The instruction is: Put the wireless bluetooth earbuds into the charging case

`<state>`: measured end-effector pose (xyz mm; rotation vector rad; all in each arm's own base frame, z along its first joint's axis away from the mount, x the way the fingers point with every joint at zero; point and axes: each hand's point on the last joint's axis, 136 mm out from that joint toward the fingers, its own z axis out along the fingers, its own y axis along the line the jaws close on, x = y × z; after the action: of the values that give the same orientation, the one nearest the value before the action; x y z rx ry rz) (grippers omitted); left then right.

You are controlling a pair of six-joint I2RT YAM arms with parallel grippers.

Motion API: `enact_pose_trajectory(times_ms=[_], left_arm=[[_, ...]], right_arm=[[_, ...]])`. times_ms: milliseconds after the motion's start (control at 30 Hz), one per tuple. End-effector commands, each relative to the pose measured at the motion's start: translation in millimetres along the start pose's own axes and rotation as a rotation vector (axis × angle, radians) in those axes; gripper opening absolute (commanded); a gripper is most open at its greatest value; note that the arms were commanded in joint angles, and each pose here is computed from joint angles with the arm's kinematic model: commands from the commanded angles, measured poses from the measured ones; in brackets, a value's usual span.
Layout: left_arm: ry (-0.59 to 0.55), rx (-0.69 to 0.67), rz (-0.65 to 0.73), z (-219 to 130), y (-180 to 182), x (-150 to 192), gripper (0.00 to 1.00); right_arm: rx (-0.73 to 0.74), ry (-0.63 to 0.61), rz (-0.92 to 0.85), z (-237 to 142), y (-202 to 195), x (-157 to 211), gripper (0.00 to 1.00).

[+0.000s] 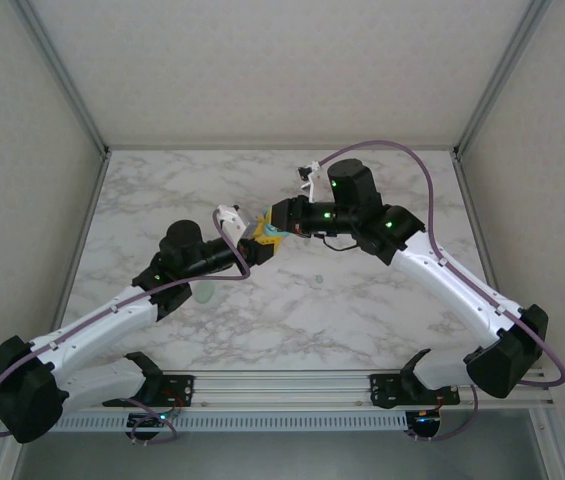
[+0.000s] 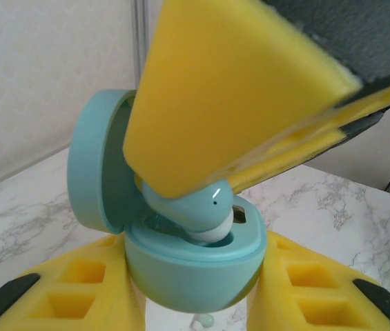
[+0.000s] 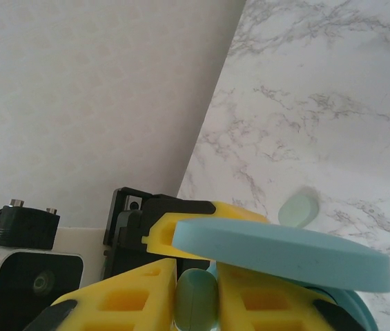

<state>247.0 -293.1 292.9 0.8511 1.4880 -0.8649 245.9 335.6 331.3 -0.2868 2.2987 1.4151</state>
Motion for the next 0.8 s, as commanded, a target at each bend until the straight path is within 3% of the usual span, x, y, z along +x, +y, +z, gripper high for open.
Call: enact_pose_trajectory(times_ms=[0, 300, 767], left_arm=[[-0.079, 0.026, 0.036, -0.4, -7.5, -28.0, 0.19], [-0.112, 0.012, 0.028, -2.4, -5.6, -37.0, 0.19], [-0.116, 0.012, 0.034, -5.4, -7.3, -39.5, 0.19]], right_arm=[[-0.025, -0.038, -0.011, -3.7, 13.3, -8.1, 0.22], [0.027, -0.002, -0.012, -0.7, 3.2, 7.4, 0.24], [0.090, -0.034, -0.029, -11.1, -0.2, 1.9, 0.30]])
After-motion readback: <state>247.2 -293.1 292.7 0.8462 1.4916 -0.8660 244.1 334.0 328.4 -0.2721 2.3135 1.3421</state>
